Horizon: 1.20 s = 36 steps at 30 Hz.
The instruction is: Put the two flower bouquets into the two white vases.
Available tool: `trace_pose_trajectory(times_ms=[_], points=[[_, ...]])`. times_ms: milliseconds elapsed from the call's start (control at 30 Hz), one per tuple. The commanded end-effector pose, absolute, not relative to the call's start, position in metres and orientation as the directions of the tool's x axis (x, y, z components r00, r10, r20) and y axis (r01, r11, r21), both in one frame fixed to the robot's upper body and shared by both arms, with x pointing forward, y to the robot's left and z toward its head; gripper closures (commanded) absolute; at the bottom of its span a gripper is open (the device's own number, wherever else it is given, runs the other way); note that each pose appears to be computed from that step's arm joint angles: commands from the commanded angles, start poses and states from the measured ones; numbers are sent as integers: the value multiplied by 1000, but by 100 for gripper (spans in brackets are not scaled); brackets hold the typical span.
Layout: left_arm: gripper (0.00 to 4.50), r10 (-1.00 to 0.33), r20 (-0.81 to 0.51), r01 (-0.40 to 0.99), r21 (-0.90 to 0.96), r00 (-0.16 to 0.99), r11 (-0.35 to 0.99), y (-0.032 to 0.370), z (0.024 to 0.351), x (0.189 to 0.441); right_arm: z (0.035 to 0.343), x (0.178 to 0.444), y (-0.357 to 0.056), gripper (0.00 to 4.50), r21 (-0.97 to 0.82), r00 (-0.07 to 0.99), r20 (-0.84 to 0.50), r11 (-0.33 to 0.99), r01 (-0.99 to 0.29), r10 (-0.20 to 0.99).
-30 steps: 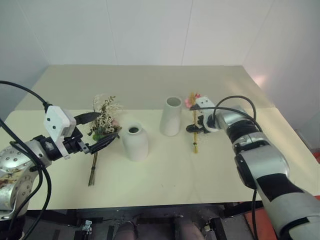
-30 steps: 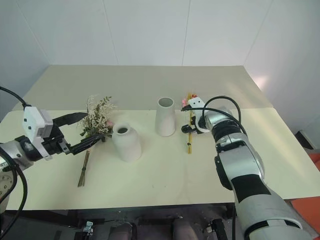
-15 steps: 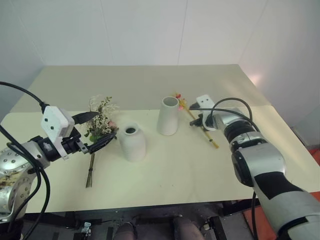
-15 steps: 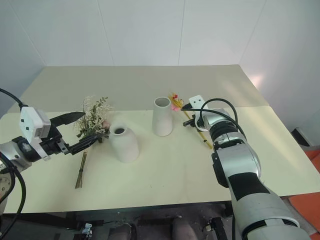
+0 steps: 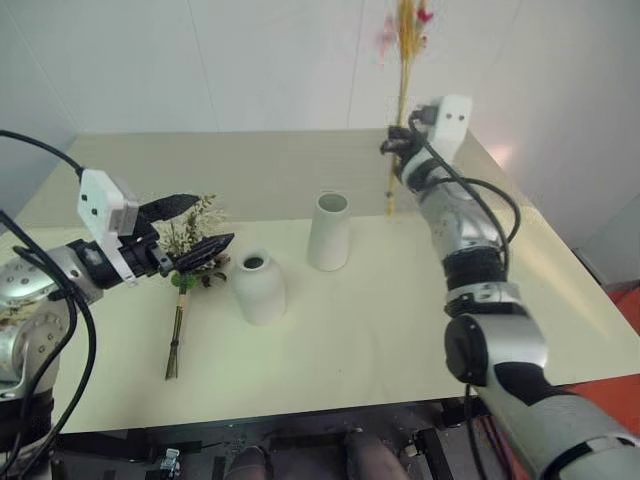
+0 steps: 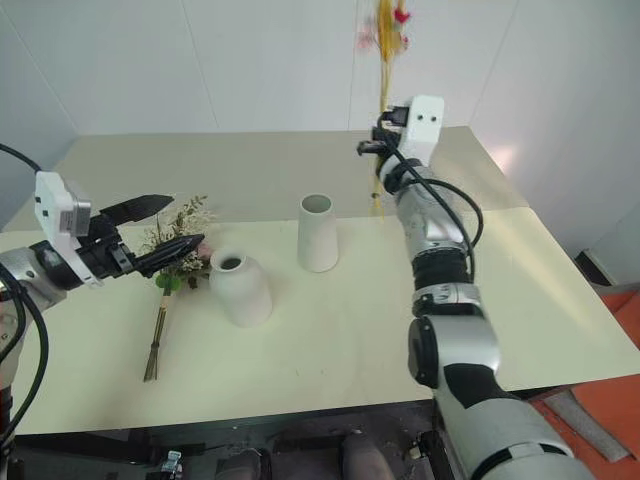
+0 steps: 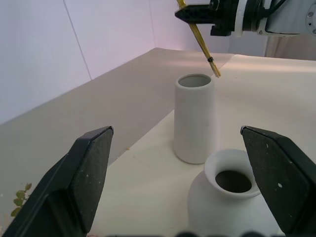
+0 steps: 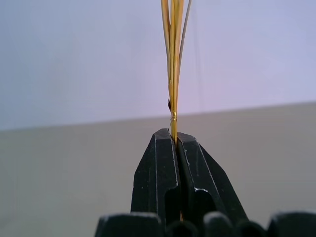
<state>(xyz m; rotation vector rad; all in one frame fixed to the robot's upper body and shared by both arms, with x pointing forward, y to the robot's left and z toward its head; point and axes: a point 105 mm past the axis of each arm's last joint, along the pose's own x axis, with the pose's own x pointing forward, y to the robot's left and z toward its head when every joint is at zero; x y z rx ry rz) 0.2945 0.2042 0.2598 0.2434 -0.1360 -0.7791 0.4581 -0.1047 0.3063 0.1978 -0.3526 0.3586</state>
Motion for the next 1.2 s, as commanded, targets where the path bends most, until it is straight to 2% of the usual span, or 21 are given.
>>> trace_pose_trajectory(times_ms=[33,233,633,800,1200], points=[[0,-713,22,682,271,701,679,204,269,293,339,436,-87,448,79,770,525,880,-468,362],[0,-712,12,683,272,702,678,203,269,291,346,415,-59,448,28,667,611,831,-556,425],[0,-718,8,691,264,696,673,203,272,287,358,400,-46,448,-17,587,675,804,-595,448],[0,-732,65,701,241,678,671,202,281,284,344,400,-38,448,-27,592,647,790,-612,480],[0,-739,76,705,248,669,664,202,286,278,299,415,-30,448,-15,645,577,796,-605,502]])
